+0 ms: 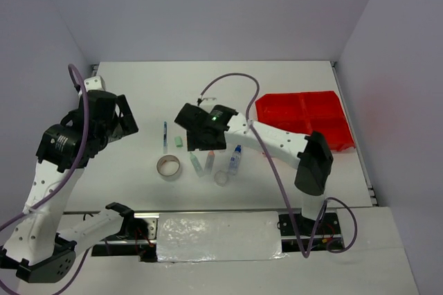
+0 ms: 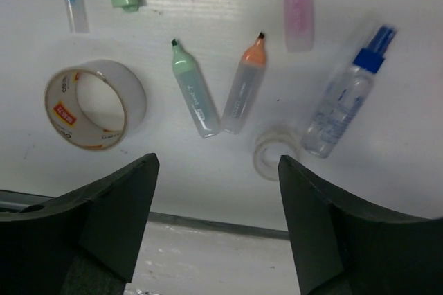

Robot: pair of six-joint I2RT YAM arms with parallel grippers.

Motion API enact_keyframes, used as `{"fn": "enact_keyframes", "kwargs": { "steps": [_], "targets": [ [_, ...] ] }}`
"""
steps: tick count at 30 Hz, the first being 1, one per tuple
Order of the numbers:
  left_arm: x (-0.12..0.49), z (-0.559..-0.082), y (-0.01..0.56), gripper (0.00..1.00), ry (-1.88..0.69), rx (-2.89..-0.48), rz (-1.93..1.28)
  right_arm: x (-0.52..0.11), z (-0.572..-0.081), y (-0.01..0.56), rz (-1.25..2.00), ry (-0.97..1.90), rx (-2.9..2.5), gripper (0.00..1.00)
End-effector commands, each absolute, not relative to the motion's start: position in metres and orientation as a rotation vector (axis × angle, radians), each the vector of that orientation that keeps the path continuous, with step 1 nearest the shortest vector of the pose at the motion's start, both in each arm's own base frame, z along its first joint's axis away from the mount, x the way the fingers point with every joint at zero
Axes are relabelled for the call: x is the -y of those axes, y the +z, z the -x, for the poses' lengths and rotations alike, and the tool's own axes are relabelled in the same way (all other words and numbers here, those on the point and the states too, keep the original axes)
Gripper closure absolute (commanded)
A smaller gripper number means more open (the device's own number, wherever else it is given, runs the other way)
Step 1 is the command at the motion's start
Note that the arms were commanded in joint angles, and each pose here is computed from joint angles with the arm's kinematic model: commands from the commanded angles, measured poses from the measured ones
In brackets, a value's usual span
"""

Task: Sort the stationery into containers
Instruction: Pick up the pen from the center of the board.

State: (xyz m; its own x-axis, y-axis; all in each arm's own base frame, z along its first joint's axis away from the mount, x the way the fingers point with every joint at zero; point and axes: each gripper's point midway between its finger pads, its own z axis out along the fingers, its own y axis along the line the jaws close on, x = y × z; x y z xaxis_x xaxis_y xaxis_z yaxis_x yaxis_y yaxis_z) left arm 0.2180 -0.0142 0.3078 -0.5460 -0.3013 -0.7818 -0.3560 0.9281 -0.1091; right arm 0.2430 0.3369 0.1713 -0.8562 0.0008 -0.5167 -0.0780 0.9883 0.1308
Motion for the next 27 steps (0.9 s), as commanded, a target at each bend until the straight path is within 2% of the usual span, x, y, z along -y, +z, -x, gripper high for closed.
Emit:
{"fn": "enact_keyframes", "kwargs": {
  "steps": [1,5,12,27],
  "targets": [
    [0.007,-0.207,0.31,0.01,0.098,-2.178,0.473,-0.357,-0.241,0.188,-0.09,0.257,-2.525,0.24],
    [0.01,-0.204,0.305,0.01,0.072,-2.186,0.465,-0.356,-0.234,0.133,-0.12,0.199,-2.581,0.44],
    [0.031,-0.205,0.288,0.01,-0.036,-2.249,0.399,-0.356,-0.241,0.095,-0.091,0.102,-2.596,0.48],
    [0.05,-0.207,0.278,0.01,-0.119,-2.286,0.321,-0.345,-0.249,0.046,-0.103,0.041,-2.676,0.46]
  ]
}}
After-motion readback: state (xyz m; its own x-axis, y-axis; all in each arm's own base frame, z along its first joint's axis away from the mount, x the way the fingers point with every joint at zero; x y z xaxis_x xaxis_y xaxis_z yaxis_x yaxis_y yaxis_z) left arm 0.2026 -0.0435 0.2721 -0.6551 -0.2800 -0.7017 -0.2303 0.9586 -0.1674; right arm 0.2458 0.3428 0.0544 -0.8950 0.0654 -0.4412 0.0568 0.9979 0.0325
